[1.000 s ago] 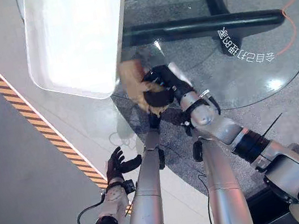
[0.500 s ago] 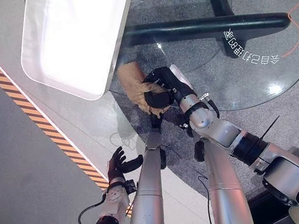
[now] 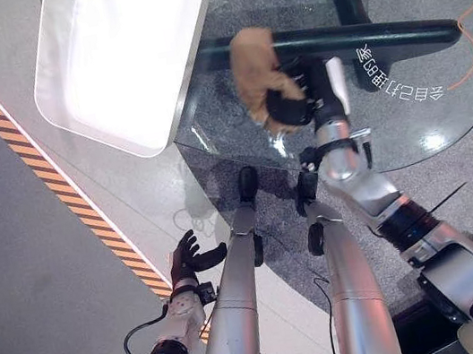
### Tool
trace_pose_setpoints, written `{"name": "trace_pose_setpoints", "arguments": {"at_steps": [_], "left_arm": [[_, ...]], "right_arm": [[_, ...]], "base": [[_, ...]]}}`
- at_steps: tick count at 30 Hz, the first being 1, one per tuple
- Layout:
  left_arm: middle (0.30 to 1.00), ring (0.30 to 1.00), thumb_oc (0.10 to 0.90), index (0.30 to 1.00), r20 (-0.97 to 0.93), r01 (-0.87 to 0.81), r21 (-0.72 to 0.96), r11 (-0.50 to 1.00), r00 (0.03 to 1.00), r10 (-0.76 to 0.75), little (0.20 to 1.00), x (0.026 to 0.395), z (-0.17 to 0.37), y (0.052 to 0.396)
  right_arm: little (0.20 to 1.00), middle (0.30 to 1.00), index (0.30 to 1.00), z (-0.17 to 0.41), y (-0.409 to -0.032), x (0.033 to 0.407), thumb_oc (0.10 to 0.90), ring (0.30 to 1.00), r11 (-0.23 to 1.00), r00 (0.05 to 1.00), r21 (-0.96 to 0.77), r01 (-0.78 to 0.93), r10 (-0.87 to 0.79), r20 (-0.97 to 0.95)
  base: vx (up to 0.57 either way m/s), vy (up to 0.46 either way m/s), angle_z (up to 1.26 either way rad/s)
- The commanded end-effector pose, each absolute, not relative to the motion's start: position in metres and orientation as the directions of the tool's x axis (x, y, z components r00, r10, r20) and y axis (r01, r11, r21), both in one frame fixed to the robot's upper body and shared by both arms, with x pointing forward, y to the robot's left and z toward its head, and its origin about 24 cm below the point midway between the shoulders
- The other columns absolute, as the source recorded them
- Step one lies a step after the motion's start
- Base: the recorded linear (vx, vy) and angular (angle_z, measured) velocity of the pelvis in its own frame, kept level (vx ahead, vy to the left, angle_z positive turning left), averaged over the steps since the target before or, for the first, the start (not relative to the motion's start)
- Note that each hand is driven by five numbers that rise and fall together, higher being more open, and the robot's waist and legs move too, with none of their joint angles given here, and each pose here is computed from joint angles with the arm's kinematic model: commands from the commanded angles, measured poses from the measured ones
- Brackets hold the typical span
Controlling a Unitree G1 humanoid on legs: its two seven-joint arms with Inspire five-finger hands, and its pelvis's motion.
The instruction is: Wipe the table with a cloth and put it in the basket.
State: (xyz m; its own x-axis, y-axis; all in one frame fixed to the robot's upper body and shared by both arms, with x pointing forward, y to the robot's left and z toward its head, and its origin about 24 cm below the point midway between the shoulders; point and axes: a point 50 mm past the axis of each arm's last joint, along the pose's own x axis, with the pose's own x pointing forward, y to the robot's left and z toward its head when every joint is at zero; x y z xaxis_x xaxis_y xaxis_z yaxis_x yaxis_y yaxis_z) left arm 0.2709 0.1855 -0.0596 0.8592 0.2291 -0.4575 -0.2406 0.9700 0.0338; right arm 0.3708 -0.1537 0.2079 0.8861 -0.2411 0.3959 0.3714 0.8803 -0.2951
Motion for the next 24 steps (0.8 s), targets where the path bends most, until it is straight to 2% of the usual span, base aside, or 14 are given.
{"name": "trace_pose_setpoints", "arguments": {"at_steps": [1,8,13,24], "left_arm": [[0.900,0.900,0.800,0.900,-0.571,-0.278,0.032,0.960,0.784,0.246,0.900,0.224,-0.093,0.181],[0.900,0.900,0.800,0.900,-0.568,-0.295,0.037,0.955,0.780,0.263,0.900,0.221,-0.092,0.192],[0.900,0.900,0.800,0.900,-0.563,-0.304,0.032,0.952,0.782,0.268,0.900,0.218,-0.092,0.197],[0.900,0.900,0.800,0.900,-0.555,-0.324,0.021,0.946,0.783,0.281,0.900,0.218,-0.091,0.197]], "right_arm": [[0.200,0.300,0.300,0.247,-0.198,0.362,0.100,0.300,0.772,0.743,-0.242,0.587,-0.395,0.540],[0.200,0.300,0.300,0.251,-0.251,0.356,0.100,0.300,0.657,0.665,-0.238,0.716,-0.537,0.518],[0.200,0.300,0.300,0.249,-0.271,0.349,0.100,0.300,0.613,0.611,-0.189,0.767,-0.607,0.508],[0.200,0.300,0.300,0.248,-0.307,0.324,0.100,0.300,0.449,0.361,0.066,0.891,-0.790,0.495]], "base": [[0.01,-0.029,-0.09],[0.01,-0.010,-0.03],[0.00,-0.005,-0.02],[-0.01,-0.001,-0.04]]}}
